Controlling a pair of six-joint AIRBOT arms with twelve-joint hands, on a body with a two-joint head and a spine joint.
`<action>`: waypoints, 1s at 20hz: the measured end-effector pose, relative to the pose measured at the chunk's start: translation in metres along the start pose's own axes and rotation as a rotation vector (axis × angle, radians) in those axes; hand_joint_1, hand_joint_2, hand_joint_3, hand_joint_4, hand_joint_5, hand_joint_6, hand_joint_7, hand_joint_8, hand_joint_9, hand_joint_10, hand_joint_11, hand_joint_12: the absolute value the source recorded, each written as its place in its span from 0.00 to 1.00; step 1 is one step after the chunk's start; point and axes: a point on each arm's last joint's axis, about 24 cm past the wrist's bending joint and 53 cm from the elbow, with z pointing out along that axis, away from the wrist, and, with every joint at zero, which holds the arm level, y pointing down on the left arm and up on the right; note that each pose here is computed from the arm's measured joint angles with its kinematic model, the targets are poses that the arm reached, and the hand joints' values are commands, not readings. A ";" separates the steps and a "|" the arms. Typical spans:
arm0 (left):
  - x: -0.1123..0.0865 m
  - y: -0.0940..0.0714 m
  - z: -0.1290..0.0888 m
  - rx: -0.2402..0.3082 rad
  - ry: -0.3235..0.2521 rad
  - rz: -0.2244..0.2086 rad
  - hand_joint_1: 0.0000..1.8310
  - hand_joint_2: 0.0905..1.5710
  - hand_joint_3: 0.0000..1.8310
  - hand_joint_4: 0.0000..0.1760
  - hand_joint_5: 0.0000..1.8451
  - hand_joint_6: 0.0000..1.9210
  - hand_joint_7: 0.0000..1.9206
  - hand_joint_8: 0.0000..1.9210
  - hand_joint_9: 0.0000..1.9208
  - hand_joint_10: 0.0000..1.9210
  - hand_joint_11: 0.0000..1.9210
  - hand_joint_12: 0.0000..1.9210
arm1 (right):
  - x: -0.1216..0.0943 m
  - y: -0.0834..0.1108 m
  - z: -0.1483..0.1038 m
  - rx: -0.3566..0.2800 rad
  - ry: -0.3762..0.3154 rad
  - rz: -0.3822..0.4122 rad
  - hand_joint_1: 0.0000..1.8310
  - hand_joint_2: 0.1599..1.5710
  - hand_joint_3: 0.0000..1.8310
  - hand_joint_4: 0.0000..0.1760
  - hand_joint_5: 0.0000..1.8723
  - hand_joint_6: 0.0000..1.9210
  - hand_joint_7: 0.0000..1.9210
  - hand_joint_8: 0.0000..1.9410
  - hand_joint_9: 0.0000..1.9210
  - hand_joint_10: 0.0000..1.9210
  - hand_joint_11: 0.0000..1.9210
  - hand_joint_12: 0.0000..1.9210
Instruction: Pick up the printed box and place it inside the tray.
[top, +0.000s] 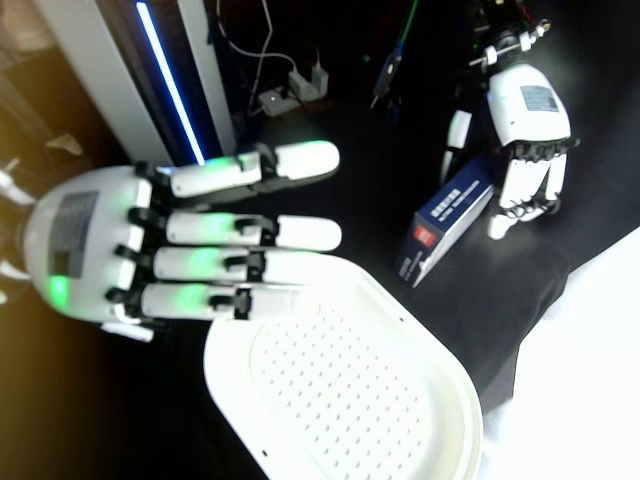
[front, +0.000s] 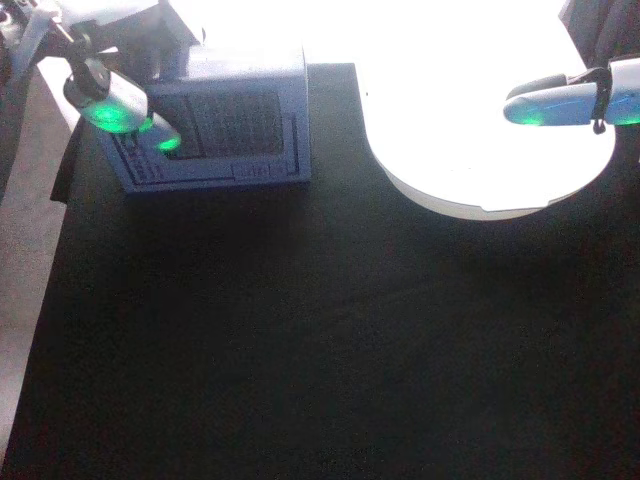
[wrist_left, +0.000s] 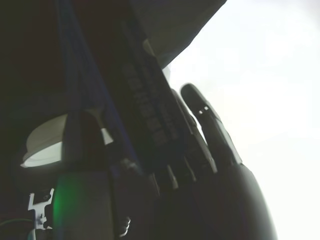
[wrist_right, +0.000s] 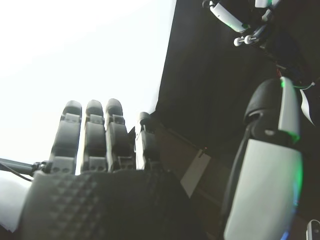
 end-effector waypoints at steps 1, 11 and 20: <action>0.001 -0.002 0.000 0.004 0.000 -0.003 0.71 0.64 0.00 0.00 0.60 0.28 0.65 0.40 0.81 0.06 0.60 0.60 | 0.000 0.000 0.000 0.000 0.000 0.000 0.44 0.37 0.01 0.98 0.02 0.01 0.07 0.00 0.03 0.00 0.01 0.06; -0.015 -0.015 -0.011 0.053 -0.062 -0.028 0.70 0.67 0.00 0.00 0.52 0.40 0.59 0.51 0.69 0.39 0.59 0.72 | 0.000 0.000 0.000 0.001 -0.001 0.002 0.42 0.40 0.00 0.99 0.02 0.00 0.06 0.00 0.04 0.00 0.00 0.11; -0.094 -0.069 -0.053 0.260 -0.355 -0.092 0.71 0.64 0.00 0.00 0.57 0.35 0.65 0.39 0.70 0.41 0.61 0.70 | 0.002 0.000 0.001 -0.002 0.000 0.004 0.40 0.36 0.00 1.00 0.07 0.00 0.06 0.00 0.02 0.00 0.01 0.00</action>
